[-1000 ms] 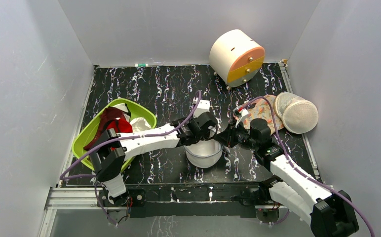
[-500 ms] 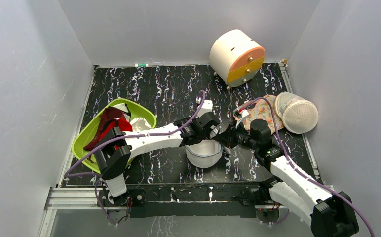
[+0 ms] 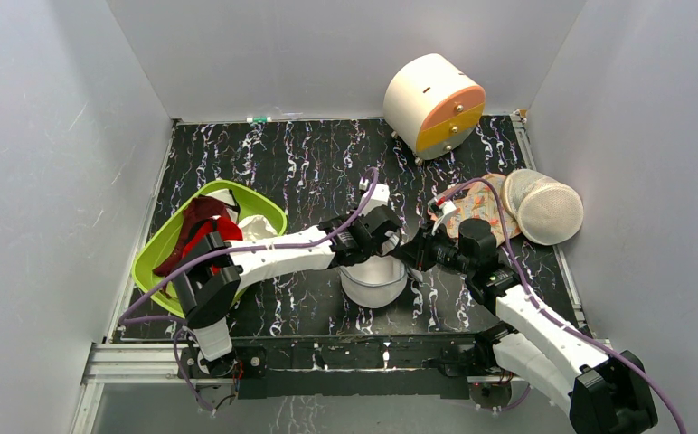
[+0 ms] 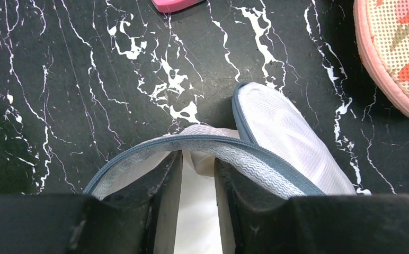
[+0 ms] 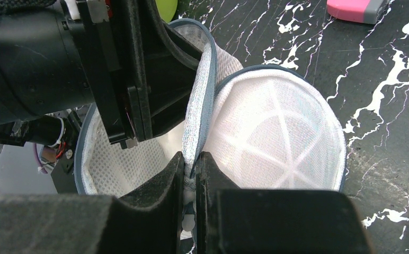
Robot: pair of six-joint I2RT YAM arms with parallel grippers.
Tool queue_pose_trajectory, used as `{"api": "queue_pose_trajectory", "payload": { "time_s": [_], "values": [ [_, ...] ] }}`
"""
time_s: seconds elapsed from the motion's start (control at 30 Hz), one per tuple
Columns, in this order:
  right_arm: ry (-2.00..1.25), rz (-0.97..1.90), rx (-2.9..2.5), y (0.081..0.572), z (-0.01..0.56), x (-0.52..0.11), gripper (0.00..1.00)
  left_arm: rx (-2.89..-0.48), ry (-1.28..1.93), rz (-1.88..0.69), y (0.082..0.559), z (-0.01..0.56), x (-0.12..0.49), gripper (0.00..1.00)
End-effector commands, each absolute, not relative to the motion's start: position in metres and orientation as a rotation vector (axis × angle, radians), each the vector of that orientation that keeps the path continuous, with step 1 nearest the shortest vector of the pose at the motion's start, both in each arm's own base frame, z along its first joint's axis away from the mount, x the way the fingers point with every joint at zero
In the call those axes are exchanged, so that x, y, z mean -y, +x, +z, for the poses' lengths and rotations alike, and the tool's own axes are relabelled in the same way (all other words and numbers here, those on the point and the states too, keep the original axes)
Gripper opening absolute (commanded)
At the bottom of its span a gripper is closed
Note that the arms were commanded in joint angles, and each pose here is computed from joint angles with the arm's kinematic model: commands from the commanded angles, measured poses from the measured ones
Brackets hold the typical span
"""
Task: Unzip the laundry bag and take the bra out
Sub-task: Pick up the bra from the laundry bag.
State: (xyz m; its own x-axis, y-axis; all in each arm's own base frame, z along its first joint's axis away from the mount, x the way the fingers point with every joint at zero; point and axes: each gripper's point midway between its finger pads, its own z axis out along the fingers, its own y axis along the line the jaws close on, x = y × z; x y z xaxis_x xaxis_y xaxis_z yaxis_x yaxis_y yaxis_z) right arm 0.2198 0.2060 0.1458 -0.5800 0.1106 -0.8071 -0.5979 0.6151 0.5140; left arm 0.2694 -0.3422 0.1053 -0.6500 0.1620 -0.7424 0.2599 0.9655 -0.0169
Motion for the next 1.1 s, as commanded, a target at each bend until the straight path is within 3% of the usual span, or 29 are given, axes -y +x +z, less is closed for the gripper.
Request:
{"api": "queue_pose_trajectory", "payload": {
  "time_s": [0.0,0.23,0.73,1.07],
  "values": [
    [-0.410,1.033,-1.886,0.222,0.166,-0.210,0.00,-2.262,0.311,-0.118,0.281,0.111,0.342,0.24],
    [-0.404,1.032,-1.890,0.222,0.166,-0.209,0.00,-2.280,0.324,-0.185,0.269,0.117,0.339,0.00],
    [-0.395,1.032,-1.903,0.222,0.162,-0.209,0.00,-2.313,0.270,-0.533,0.226,0.141,0.340,0.00],
    [-0.378,1.008,-1.931,0.230,0.157,-0.209,0.00,-2.086,0.333,-0.878,0.205,0.224,0.349,0.00]
  ]
}}
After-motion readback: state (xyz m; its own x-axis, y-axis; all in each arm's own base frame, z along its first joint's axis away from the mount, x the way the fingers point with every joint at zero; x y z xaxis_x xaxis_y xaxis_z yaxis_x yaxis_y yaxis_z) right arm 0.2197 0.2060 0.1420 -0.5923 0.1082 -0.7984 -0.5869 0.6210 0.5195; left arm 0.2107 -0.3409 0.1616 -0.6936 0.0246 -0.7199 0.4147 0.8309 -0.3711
